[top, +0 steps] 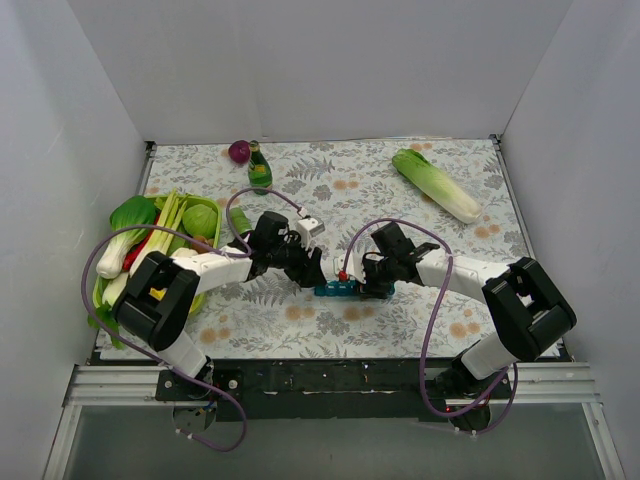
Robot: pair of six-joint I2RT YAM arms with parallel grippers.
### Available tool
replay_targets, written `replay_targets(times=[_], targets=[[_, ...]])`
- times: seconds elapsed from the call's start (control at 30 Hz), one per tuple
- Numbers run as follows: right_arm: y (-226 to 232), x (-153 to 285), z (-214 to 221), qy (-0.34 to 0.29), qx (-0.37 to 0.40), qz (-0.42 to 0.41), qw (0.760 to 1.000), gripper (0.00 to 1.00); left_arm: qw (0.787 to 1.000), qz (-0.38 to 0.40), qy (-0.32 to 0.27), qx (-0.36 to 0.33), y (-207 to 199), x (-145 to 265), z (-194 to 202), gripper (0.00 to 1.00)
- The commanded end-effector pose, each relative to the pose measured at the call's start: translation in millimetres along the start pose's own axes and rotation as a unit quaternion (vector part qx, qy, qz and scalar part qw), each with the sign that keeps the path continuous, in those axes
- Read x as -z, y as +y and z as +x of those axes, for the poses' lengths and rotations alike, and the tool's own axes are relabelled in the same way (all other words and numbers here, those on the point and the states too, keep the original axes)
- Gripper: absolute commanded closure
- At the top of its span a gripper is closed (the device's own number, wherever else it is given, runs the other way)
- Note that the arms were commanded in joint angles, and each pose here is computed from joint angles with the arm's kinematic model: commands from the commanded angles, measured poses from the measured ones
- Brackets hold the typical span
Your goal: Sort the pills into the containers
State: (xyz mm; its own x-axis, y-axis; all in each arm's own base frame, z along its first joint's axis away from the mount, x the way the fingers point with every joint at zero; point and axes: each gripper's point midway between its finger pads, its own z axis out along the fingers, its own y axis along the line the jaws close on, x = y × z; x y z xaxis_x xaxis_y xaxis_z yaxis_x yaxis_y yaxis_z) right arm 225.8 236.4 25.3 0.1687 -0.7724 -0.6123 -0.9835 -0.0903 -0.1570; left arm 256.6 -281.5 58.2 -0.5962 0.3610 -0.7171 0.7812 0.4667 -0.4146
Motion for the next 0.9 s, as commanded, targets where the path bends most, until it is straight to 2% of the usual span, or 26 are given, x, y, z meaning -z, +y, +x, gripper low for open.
replay_targets(times=[0.0,0.17,0.37,0.87], targets=[[4,-3,2,0.001,0.002,-0.007,1.0,0.78,0.995,-0.082,-0.052,0.003,20,11,-35,0.46],[4,-3,1,-0.001,0.002,-0.008,1.0,0.78,0.988,-0.145,-0.058,0.01,40,18,-37,0.5],[4,-4,2,0.001,-0.001,-0.011,1.0,0.78,0.987,-0.15,-0.047,0.023,47,13,-34,0.61],[2,-5,3,0.005,-0.005,-0.008,1.0,0.74,0.989,-0.135,-0.023,0.054,49,-1,-26,0.6]])
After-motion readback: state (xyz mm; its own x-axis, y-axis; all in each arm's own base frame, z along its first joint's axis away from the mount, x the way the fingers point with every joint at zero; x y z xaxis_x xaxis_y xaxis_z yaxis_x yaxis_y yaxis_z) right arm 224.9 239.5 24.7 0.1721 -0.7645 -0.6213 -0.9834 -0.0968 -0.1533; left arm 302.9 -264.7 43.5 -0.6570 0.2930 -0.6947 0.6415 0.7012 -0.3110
